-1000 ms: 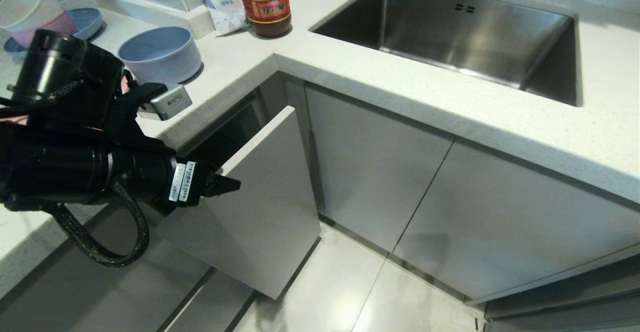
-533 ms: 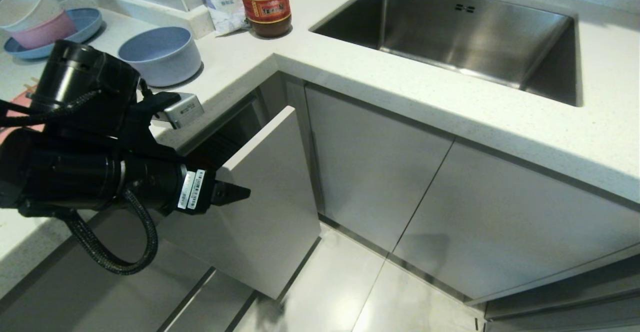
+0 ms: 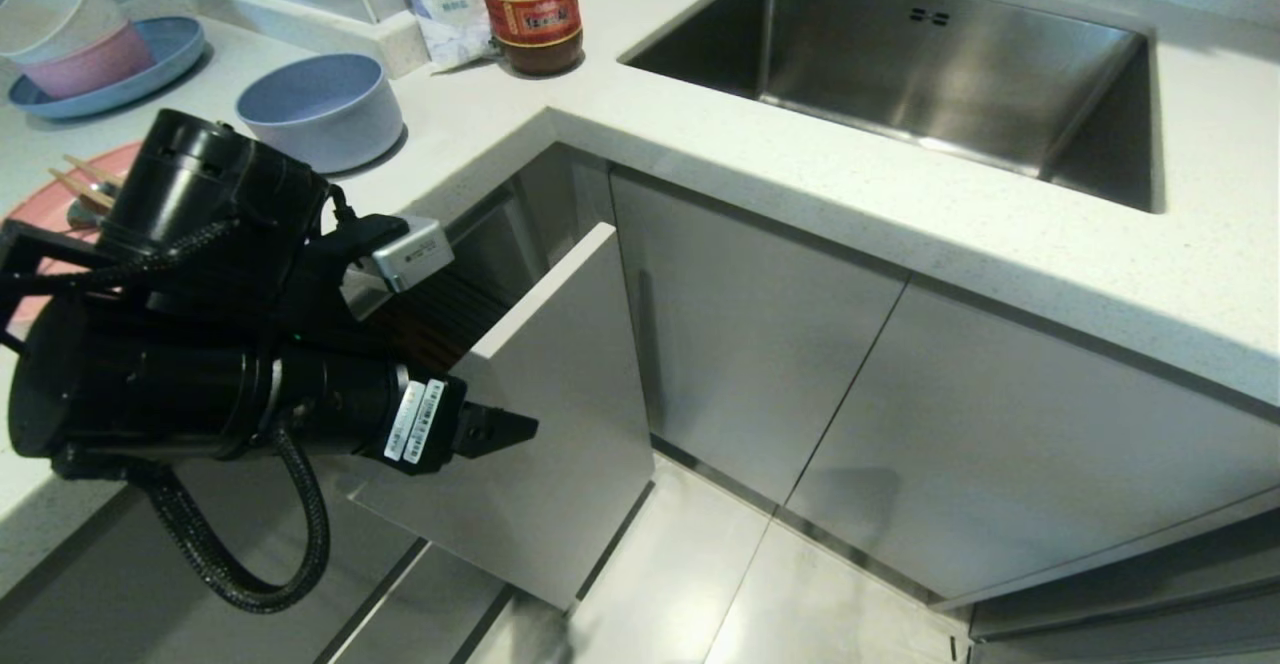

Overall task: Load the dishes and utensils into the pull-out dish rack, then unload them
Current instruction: Open the cupboard

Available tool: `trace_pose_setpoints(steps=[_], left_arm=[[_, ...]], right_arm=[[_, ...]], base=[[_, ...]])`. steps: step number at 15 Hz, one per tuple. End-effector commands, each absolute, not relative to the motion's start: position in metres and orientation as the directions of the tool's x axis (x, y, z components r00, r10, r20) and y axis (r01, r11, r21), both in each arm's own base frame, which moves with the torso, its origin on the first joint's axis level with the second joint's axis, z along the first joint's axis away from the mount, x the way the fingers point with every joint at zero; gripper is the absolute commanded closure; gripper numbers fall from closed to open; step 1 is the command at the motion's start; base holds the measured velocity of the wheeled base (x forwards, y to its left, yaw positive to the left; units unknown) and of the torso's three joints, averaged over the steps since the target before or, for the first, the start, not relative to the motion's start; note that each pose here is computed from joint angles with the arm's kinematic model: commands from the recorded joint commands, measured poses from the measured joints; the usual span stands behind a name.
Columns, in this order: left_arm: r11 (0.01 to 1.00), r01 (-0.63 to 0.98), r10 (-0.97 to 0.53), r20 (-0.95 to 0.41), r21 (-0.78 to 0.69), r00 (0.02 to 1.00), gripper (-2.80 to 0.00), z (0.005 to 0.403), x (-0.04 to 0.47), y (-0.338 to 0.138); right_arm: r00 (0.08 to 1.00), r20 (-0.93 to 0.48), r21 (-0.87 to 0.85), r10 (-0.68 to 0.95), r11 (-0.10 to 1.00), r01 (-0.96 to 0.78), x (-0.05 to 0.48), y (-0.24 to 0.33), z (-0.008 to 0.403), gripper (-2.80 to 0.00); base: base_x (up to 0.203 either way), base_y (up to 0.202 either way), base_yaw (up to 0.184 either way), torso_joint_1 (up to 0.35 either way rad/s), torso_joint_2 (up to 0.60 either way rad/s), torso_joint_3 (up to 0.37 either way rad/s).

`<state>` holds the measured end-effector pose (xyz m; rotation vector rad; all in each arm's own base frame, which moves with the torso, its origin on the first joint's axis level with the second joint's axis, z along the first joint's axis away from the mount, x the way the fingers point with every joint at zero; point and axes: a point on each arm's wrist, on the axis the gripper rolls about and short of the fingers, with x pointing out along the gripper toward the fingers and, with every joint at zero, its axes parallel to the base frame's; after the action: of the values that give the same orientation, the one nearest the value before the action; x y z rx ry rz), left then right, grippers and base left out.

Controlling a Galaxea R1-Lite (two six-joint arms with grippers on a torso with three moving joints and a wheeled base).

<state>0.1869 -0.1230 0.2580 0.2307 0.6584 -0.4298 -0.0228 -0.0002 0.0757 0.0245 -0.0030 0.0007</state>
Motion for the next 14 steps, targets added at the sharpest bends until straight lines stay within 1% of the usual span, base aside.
trace_pose_setpoints(steps=[1,8,10,14], left_arm=[[0.872,0.485,-0.335,-0.636,0.072,0.695,-2.8,0.257,0.18,-0.129],[0.803,0.596,-0.467,-0.649,-0.027,0.601,-2.8,0.251,0.145,-0.16],[0.791,0.611,-0.48,-0.664,-0.044,0.573,-2.8,0.246,0.14,-0.168],[0.786,0.616,-0.472,-0.683,-0.041,0.557,-2.8,0.24,0.141,-0.173]], right_arm=[[1.0,0.005,0.025,0.002,1.0,-0.002,-0.023,0.0,0.075,0.0],[1.0,0.006,0.025,0.0,1.0,0.0,-0.023,0.0,0.075,0.0],[1.0,0.006,0.025,0.0,1.0,0.0,-0.023,0.0,0.075,0.0],[1.0,0.006,0.025,0.002,1.0,-0.002,-0.023,0.0,0.075,0.0]], base=[[0.0,0.0,0.0,0.0,0.0,0.0],[0.0,0.0,0.0,0.0,0.0,0.0],[0.0,0.0,0.0,0.0,0.0,0.0],[0.0,0.0,0.0,0.0,0.0,0.0]])
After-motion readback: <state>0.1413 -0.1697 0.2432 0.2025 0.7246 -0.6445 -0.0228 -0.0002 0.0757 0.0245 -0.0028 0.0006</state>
